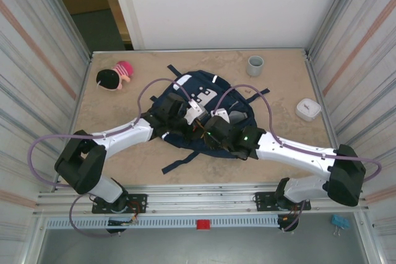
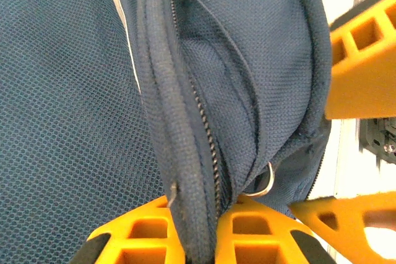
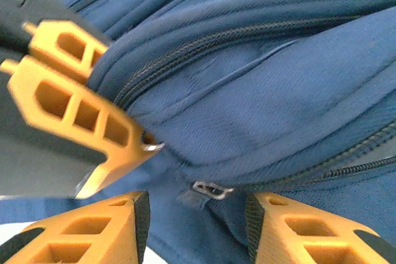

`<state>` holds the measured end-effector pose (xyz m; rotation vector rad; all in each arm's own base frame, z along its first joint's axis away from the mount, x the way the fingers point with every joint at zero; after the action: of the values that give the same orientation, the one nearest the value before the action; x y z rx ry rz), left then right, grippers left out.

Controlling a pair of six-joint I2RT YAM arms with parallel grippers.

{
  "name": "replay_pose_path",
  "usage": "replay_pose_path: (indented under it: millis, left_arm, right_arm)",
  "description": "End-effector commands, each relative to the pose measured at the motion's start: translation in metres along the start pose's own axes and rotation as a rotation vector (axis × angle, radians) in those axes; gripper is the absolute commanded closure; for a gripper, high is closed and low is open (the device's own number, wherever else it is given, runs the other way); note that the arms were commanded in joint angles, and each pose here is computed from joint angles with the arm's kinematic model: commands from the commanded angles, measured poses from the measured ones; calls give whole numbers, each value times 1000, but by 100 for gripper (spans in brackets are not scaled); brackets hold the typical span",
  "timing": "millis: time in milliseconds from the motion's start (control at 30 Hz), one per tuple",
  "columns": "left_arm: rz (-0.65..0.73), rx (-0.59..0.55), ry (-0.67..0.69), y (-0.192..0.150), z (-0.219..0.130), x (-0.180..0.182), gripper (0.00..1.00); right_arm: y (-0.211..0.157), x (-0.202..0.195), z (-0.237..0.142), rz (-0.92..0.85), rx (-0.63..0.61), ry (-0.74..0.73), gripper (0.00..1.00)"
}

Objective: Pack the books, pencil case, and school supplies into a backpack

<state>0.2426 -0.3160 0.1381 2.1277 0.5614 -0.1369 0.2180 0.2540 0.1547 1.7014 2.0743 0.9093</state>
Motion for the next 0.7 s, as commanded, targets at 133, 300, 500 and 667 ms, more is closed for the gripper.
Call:
replay_pose_path:
  millis: [133, 300, 500, 667]
  left_arm:
    - [-15, -44, -130, 18, -6, -24, 100]
    - [-7, -34, -125, 17, -7, -24, 100]
    - [-9, -25, -110, 13, -6, -22, 100]
    - [-20, -38, -126, 15, -4, -22, 100]
  right_arm:
    - [25, -23, 14, 40, -95, -168, 53]
    - [32, -45, 5, 42, -131, -283, 68]
    - [31, -50, -4, 78, -150, -258, 73]
    - [28, -49, 4, 92, -126, -239, 78]
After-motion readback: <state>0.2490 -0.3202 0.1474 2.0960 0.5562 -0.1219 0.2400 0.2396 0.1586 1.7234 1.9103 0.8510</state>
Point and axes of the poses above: each hand's point on the last joint's axis, 136 mm out from that joint toward the fingers, its own z axis out along the fingers, its own x axis along the line the jaws close on, y = z × x, the point moved 1 cm from there along -z, back along the fingers, and after that the axes turned 3 degrees about z, right-handed, at the moved point
